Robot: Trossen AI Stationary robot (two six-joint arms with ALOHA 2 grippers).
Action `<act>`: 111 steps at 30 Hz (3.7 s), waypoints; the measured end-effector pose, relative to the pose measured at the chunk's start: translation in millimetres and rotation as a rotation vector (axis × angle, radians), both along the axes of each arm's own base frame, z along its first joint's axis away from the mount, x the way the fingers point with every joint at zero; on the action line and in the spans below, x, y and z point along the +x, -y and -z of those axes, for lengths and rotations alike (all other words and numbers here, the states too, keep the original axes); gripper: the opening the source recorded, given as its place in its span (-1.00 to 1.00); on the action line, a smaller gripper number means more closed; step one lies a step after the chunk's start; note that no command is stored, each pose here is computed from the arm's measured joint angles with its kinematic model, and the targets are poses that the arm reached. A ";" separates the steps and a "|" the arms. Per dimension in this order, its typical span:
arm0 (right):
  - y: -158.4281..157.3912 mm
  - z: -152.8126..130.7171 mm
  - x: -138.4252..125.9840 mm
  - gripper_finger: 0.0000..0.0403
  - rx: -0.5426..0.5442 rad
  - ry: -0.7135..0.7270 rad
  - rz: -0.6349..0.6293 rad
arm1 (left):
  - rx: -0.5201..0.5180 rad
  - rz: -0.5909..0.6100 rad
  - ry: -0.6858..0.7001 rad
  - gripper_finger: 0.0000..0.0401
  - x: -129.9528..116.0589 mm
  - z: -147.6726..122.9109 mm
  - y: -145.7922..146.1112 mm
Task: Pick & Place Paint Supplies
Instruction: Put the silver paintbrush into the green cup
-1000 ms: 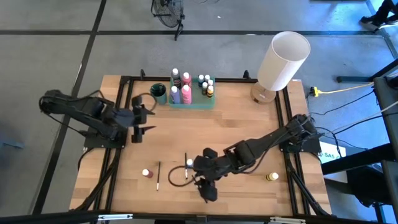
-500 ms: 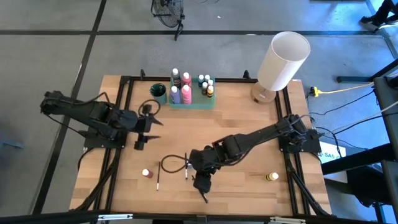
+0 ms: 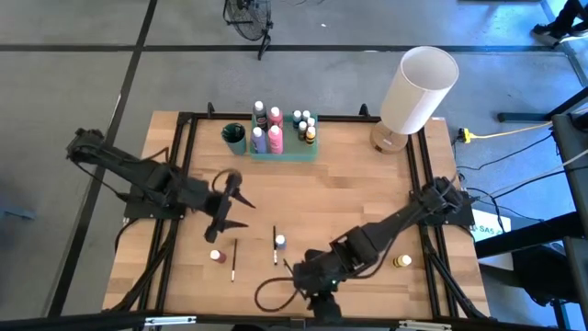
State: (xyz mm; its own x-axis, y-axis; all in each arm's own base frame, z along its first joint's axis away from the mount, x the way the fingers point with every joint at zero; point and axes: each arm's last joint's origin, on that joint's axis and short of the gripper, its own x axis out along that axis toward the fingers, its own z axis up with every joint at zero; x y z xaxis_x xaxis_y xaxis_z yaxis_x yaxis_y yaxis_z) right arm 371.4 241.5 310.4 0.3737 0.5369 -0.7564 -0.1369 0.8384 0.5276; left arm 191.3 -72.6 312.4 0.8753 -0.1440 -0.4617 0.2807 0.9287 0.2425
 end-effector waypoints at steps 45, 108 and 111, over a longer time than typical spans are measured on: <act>-125.6 -10.4 -105.6 -0.22 -0.115 0.313 0.010 | 0.393 0.463 -0.441 0.21 144.8 130.6 133.2; -126.6 -8.6 -107.3 -0.22 -0.208 0.388 0.002 | 0.407 0.268 -0.580 0.20 167.4 171.5 133.6; -126.6 -8.6 -107.3 -0.22 -0.208 0.387 0.002 | 0.432 0.267 -0.569 0.20 165.8 171.6 136.8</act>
